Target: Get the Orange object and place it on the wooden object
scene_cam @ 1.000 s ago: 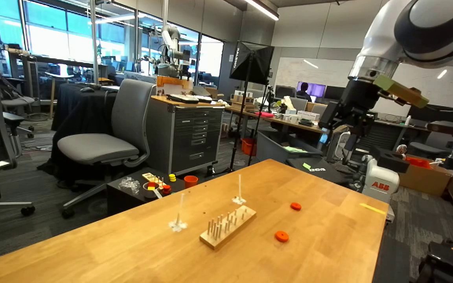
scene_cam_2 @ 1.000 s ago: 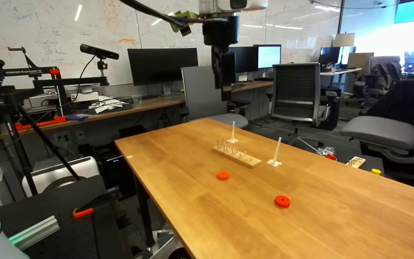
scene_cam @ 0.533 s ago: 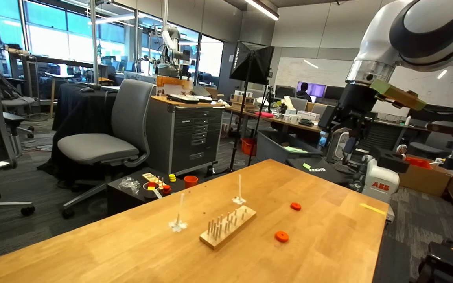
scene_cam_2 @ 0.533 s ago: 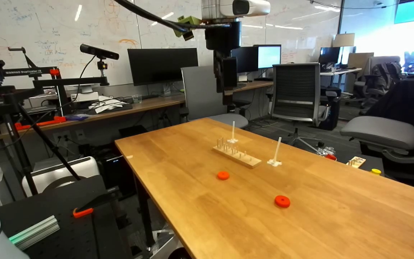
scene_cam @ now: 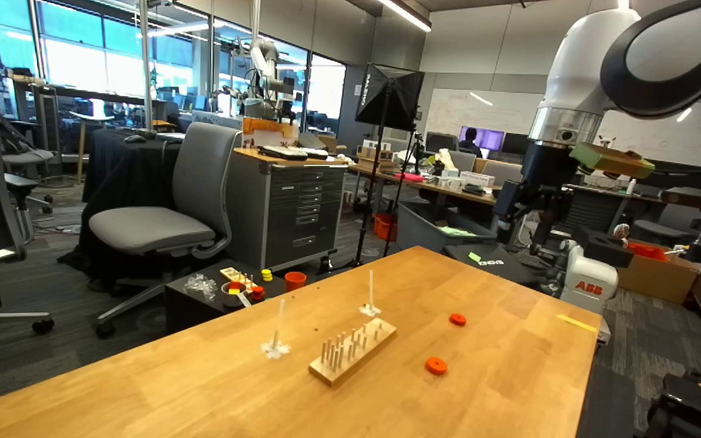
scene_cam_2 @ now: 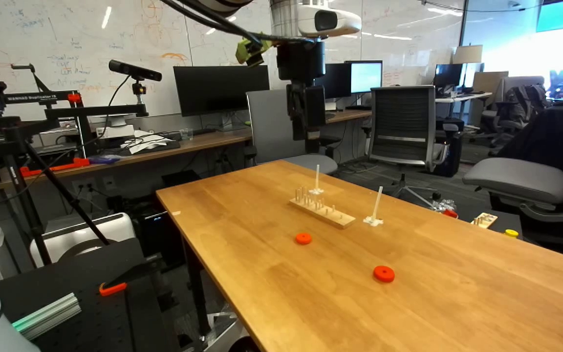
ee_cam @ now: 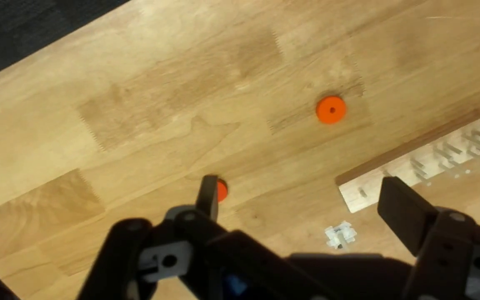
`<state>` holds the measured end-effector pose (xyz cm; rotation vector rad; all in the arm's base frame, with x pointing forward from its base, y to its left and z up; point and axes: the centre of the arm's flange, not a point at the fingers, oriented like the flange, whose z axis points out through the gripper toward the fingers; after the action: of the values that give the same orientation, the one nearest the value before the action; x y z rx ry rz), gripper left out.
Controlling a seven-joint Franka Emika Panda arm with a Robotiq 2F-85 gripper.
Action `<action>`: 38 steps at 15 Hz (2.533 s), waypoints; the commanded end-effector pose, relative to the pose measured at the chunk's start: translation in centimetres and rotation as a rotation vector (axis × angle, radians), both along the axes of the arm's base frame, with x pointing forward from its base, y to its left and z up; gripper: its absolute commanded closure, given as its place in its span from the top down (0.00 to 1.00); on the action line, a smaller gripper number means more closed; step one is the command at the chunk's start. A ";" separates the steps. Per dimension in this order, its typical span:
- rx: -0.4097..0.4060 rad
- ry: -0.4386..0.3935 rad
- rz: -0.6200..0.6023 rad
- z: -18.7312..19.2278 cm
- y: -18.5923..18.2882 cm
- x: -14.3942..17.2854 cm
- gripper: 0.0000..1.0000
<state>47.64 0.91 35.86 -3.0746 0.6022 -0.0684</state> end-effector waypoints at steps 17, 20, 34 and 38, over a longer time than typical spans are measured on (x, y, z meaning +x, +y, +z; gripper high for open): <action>-0.442 0.060 0.631 0.8 1.6 -0.7 1.00; -0.427 0.043 0.781 0.1 2.6 0.4 1.00; -0.131 0.092 1.072 -6.5 7.8 1.1 1.00; -0.099 0.094 1.047 -7.1 8.1 2.2 1.00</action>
<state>48.69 8.64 29.17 -3.0608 -1.0950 0.0521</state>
